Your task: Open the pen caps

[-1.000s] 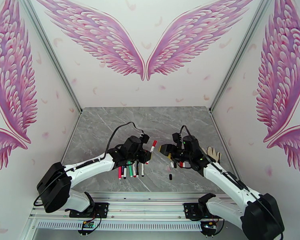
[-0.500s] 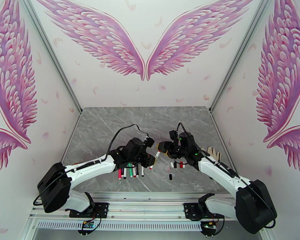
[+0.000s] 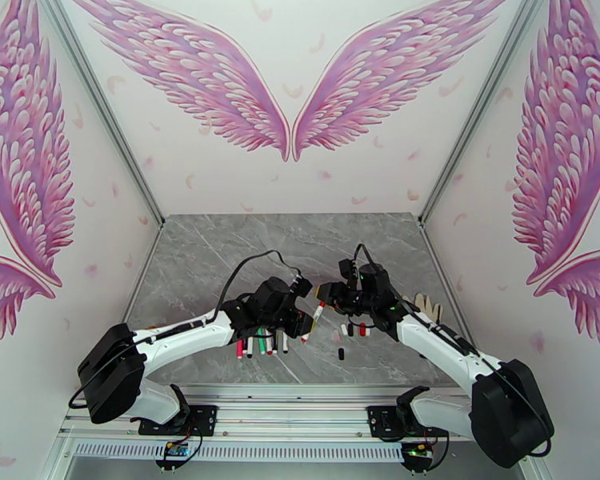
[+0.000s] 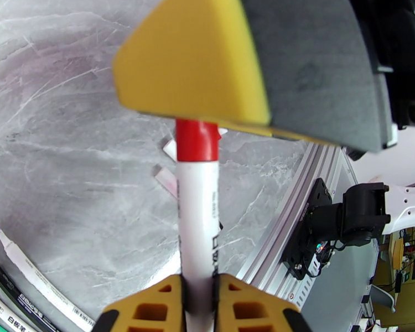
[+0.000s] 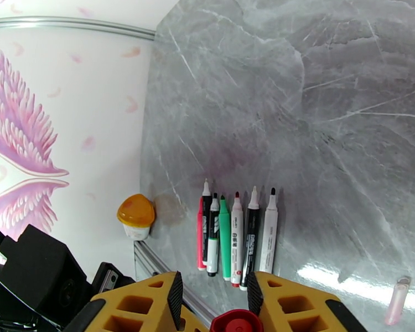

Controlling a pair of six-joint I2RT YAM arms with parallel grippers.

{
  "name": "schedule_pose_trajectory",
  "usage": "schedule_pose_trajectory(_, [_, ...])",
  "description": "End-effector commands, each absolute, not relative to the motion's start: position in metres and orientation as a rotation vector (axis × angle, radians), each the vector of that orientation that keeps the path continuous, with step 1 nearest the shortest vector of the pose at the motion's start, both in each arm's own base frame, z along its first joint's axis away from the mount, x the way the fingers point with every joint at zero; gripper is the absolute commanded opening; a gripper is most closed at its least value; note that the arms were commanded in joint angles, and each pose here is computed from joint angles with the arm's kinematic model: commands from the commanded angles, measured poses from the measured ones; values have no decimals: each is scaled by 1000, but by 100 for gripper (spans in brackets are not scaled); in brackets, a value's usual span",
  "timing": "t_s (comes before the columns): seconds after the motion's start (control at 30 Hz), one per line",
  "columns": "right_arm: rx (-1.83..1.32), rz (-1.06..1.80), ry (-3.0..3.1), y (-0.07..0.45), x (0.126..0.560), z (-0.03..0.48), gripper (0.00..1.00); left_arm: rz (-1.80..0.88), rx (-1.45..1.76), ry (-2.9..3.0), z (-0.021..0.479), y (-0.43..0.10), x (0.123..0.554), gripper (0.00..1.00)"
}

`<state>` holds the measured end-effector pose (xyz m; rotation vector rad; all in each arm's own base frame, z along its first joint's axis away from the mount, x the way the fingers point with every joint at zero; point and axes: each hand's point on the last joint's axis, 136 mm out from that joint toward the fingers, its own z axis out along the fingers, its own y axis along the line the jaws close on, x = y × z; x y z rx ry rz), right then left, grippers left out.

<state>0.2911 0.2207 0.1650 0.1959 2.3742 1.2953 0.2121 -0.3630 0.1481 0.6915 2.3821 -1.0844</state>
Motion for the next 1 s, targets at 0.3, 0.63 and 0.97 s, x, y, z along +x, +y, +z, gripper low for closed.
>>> schedule_pose_trajectory(0.3, [172, 1290, 2366, 219, 288, 168, 26, -1107, 681, 2341, 165, -370, 217, 18])
schedule_pose_trajectory(0.63, [150, 1316, 2312, 218, 283, 191, 16, -1193, 651, 2288, 176, -367, 219, 26])
schedule_pose_trajectory(0.97, [87, 1370, 2271, 222, 274, 209, 15, -1230, 605, 2238, 186, -363, 226, 55])
